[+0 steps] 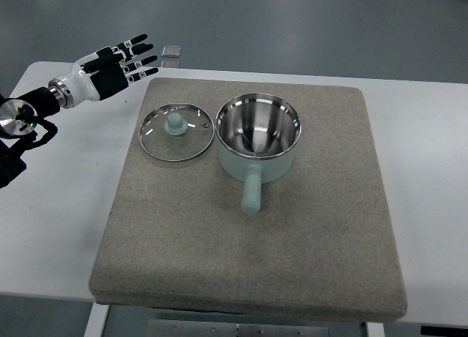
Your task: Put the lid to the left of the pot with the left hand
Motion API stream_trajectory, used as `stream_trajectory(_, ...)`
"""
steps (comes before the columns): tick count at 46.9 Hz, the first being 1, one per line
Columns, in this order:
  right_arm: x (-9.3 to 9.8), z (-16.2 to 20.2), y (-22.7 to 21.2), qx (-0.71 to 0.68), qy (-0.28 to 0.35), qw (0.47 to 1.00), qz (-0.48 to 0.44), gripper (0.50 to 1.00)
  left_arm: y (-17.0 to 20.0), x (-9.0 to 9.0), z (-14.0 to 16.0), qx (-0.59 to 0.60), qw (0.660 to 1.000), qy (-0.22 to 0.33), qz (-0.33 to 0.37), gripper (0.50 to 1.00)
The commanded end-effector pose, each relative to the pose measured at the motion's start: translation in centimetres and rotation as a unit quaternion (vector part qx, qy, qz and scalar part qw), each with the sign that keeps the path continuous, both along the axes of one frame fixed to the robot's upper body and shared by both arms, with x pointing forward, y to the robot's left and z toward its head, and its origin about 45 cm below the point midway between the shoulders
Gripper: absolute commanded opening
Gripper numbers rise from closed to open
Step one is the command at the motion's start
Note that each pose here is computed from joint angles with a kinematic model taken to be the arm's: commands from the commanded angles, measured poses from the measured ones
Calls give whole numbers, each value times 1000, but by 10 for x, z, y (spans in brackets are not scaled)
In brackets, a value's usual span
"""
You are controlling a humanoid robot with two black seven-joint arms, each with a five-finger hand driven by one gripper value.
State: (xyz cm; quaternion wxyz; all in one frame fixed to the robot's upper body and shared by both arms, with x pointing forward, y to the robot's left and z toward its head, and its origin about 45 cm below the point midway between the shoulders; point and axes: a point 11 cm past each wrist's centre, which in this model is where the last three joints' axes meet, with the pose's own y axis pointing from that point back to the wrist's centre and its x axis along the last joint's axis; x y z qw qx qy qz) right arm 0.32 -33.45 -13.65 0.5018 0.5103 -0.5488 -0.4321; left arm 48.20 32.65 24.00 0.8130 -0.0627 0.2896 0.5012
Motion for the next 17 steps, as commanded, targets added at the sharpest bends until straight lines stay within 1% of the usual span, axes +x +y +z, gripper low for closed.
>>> stream_trajectory(1, -1, 0, 0, 1, 1, 1000, 1, 924, -7, 0, -3, -4, 1000, 2, -5, 996)
stream_trajectory(17, -1, -1, 5, 8, 2, 1000, 2, 924, -14, 1, -3, -7, 1000, 2, -12, 996)
